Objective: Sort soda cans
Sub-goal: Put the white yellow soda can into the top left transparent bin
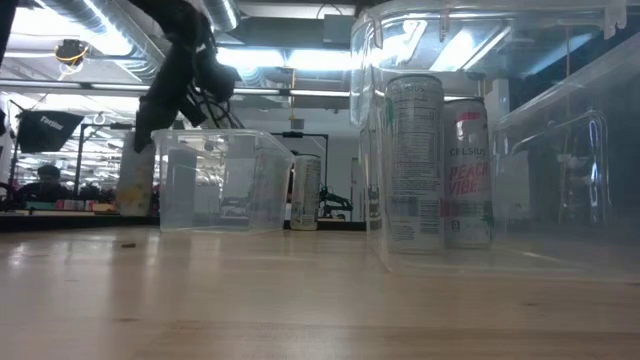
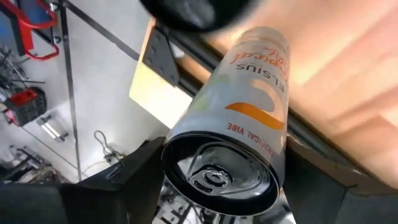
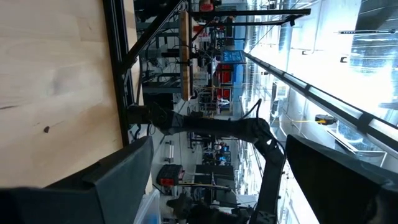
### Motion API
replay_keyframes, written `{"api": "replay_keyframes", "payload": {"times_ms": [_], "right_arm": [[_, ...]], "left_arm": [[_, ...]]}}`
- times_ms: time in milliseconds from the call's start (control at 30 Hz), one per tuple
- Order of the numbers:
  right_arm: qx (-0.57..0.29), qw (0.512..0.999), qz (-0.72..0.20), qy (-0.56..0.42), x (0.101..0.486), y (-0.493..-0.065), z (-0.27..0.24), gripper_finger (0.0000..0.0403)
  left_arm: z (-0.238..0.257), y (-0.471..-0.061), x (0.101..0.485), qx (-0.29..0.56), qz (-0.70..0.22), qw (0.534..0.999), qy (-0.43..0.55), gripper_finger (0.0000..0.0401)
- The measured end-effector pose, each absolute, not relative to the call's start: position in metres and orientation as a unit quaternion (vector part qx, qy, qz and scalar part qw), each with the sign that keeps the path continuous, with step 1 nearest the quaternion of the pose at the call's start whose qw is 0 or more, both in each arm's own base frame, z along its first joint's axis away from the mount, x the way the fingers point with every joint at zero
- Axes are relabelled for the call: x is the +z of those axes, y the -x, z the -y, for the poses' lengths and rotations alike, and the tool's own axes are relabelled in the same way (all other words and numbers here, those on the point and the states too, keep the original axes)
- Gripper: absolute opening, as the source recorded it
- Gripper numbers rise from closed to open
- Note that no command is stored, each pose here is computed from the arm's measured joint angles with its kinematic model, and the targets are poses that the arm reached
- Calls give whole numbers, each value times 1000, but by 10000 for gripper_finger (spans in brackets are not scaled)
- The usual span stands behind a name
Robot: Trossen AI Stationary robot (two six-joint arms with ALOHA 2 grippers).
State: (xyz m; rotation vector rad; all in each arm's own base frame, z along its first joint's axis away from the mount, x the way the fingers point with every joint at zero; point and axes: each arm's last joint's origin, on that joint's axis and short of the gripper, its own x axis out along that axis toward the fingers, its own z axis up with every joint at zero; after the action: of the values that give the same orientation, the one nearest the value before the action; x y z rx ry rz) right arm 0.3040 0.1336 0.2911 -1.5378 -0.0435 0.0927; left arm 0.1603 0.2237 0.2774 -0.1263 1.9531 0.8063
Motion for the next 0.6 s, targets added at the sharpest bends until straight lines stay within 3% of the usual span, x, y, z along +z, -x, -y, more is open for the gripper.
{"api": "replay_keyframes", "payload": {"times_ms": [167, 600], "right_arm": [[42, 715, 20, 698, 291, -304, -134, 365], [41, 709, 20, 704, 291, -304, -134, 365]], "left_arm": [[-202, -164, 290, 339, -802, 489, 47, 264], [-154, -168, 334, 344, -745, 571, -33, 263]]}}
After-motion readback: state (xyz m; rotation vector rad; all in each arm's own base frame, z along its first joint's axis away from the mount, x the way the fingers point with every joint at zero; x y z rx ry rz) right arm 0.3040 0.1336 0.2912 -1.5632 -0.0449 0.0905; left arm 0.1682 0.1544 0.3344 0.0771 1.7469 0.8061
